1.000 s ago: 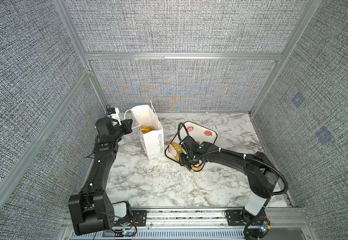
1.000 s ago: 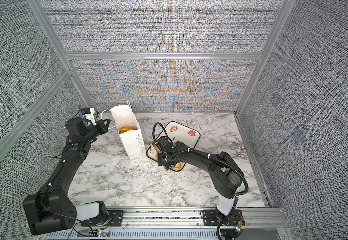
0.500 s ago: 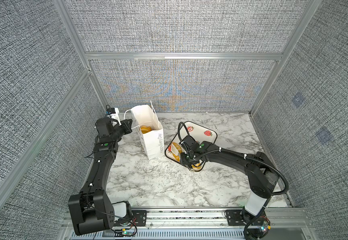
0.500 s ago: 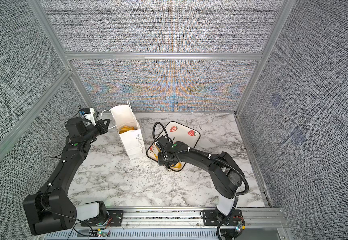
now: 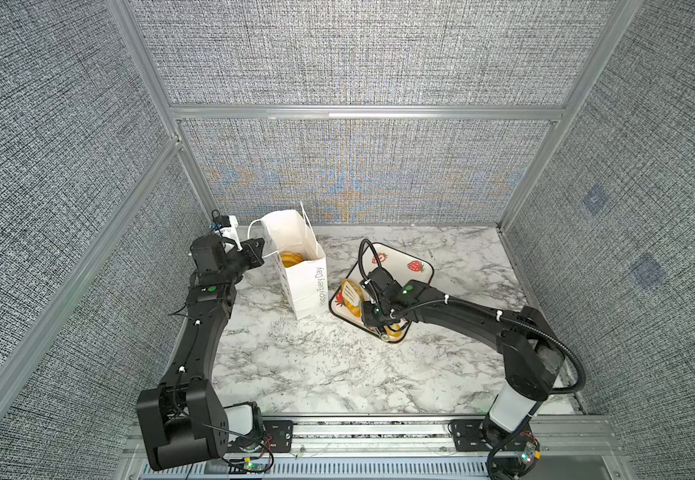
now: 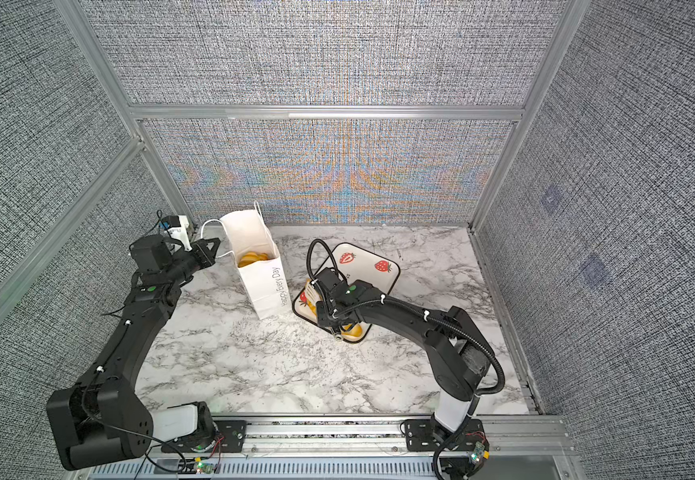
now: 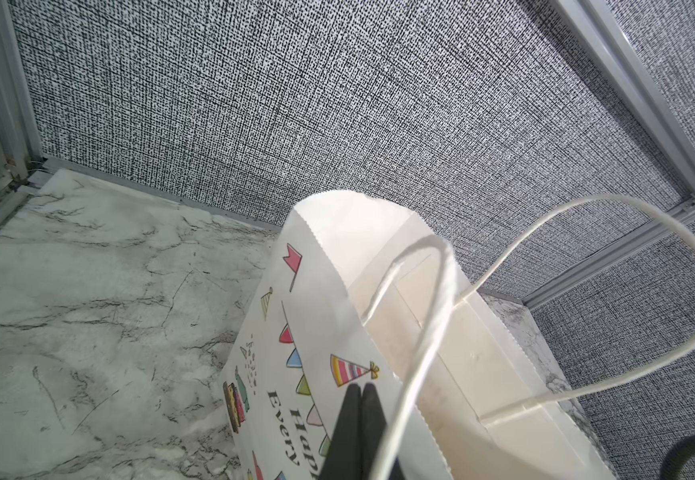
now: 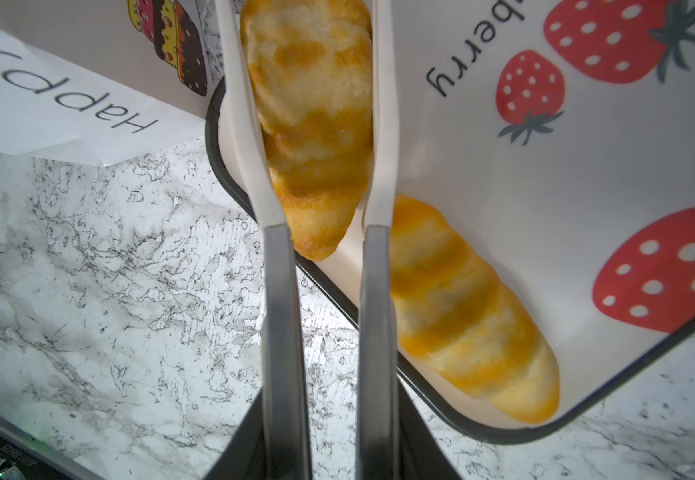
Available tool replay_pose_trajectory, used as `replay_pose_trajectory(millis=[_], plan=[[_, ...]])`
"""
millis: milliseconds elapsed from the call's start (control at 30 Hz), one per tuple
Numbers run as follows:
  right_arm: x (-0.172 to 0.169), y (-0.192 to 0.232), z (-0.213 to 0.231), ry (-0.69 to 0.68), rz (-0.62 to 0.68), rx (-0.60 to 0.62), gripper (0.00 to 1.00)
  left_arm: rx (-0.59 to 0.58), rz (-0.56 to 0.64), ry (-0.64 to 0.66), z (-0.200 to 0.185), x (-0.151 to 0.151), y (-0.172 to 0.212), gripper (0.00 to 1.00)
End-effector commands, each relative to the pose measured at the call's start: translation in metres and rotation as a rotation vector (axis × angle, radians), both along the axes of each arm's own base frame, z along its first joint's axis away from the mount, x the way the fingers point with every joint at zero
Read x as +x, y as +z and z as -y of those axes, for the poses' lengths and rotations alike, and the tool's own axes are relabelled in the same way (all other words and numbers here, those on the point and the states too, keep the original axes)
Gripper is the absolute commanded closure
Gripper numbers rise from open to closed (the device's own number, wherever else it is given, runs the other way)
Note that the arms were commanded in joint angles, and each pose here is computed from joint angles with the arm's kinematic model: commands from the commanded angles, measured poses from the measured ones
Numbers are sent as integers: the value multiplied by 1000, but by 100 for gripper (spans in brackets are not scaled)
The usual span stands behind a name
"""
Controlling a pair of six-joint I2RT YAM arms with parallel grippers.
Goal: Place the fake bread into the paper bag
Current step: 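Close the tongs on the croissant and lift it off the tray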
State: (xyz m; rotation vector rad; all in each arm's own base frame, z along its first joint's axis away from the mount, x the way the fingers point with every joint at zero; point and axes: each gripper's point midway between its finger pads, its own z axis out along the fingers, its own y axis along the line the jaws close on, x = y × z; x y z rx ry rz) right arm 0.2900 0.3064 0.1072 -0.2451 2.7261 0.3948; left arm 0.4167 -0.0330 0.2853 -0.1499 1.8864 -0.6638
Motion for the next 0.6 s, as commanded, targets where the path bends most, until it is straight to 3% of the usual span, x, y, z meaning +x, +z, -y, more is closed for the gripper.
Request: replay_pose_trajectory(millis=[0, 567], plan=[[8, 13, 4, -17, 48, 5, 67, -1, 18, -11, 2, 1, 3, 100], [27, 88, 28, -75, 249, 79, 72, -3, 15, -12, 2, 1, 2, 100]])
